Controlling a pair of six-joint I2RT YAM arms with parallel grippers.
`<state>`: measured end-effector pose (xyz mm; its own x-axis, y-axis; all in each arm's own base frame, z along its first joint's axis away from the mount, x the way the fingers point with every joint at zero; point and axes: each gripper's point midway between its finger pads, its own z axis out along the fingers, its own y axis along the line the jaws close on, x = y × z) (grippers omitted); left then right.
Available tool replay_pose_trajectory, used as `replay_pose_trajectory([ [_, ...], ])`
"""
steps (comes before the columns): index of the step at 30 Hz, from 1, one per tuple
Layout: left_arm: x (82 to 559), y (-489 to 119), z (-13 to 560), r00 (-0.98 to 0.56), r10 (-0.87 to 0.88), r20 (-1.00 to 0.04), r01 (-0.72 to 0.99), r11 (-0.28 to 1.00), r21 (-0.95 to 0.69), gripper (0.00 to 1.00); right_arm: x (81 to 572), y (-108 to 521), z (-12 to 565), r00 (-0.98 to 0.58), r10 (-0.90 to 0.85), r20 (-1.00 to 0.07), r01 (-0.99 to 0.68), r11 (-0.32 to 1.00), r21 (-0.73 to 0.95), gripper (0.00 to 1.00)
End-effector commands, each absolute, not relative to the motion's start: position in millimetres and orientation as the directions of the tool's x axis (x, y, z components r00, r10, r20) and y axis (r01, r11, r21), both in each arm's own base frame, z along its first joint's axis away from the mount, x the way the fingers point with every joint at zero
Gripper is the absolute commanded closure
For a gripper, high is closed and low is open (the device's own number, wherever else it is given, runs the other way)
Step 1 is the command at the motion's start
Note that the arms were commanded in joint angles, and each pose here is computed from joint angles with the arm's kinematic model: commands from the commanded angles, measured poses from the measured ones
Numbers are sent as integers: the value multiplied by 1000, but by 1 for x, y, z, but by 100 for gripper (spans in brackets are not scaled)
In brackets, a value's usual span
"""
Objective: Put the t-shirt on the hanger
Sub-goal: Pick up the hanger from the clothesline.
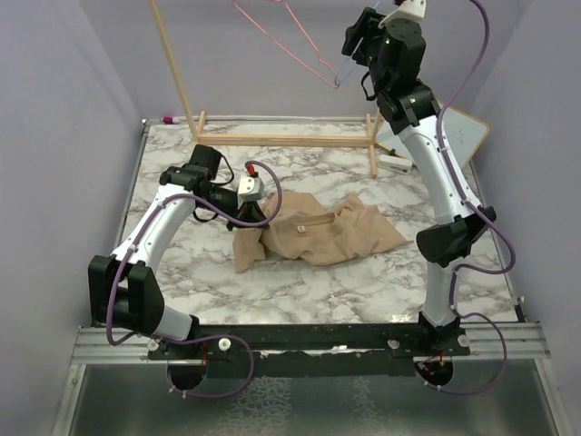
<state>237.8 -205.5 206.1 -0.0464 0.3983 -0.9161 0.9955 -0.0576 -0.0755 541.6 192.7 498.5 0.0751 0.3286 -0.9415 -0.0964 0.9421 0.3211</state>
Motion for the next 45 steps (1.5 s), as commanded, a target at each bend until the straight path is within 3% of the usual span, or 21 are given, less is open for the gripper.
replay_pose_trajectory([
  [1,232,-211,221,-13,338,-941,995,-85,-44,100,559,195,483,69,334,-940,-78,941,329,43],
  [6,229,-211,221,-20,335,-942,995,-86,-51,100,566,196,465,38,320,-947,-64,946,318,49],
  [11,228,-212,221,-21,335,-942,995,-86,-53,100,563,194,467,44,307,-951,-64,951,303,87],
  [14,227,-212,221,-24,335,-942,995,-86,-56,100,557,192,477,62,298,-952,-78,953,293,98],
  [31,230,-212,219,-33,342,-939,994,-84,-66,100,519,210,534,127,303,-944,-288,922,257,99],
  [45,233,-213,218,-46,349,-936,994,-80,-79,100,463,216,494,-78,289,-954,-380,876,297,99],
])
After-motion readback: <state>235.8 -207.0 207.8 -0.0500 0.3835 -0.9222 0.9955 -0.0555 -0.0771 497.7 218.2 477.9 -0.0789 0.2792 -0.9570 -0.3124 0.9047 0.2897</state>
